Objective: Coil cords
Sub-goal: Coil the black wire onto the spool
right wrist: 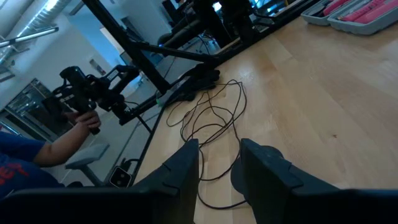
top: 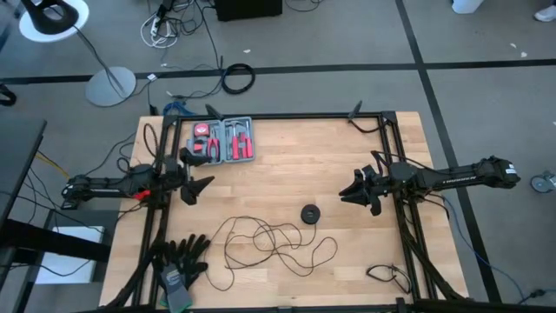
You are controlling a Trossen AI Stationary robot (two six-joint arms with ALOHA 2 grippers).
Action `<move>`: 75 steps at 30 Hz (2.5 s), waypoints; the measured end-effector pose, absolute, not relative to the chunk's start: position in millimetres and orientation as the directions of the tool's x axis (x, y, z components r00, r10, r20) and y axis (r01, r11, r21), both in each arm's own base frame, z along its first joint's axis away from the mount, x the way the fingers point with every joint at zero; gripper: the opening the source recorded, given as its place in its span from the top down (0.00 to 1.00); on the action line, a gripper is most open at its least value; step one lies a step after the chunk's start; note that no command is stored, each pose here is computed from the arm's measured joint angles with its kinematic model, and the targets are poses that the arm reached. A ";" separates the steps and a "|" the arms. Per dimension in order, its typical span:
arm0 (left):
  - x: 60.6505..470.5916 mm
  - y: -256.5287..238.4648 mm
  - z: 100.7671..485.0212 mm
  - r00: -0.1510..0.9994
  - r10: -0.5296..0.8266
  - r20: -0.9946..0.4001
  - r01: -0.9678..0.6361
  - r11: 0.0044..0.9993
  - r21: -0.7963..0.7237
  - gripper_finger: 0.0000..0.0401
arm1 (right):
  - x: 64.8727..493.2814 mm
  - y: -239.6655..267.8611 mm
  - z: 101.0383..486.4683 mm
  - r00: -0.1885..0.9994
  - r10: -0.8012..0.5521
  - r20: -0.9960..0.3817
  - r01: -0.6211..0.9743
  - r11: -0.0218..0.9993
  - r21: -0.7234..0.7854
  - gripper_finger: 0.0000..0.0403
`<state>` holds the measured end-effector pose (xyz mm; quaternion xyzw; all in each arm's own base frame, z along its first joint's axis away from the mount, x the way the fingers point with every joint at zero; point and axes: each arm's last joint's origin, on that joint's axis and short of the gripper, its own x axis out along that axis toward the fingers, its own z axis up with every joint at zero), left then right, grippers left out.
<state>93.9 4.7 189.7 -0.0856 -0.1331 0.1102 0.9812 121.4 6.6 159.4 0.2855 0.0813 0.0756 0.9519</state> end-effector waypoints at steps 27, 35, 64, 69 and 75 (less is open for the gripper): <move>97.4 6.5 211.2 0.924 0.309 0.224 -0.201 0.892 -0.404 0.15 | 121.4 6.6 159.4 0.975 0.190 -0.112 -0.097 0.825 0.556 0.71; 141.1 4.4 205.8 0.957 0.287 -0.047 -0.284 0.884 -0.373 0.31 | 121.4 6.6 159.4 0.975 0.190 -0.112 -0.097 0.825 0.556 0.71; 372.1 17.3 158.5 0.809 -0.235 -0.539 -0.211 0.741 -0.638 0.37 | 121.4 6.6 159.5 0.975 0.191 -0.111 -0.098 0.825 0.556 0.71; 395.6 16.3 150.5 0.787 -0.320 -0.528 -0.163 0.718 -0.677 0.37 | 121.4 6.6 159.5 0.975 0.190 -0.111 -0.098 0.825 0.556 0.71; 410.0 18.1 144.0 0.767 -0.339 -0.545 -0.183 0.699 -0.691 0.37 | 121.4 6.6 159.5 0.975 0.191 -0.111 -0.098 0.825 0.556 0.71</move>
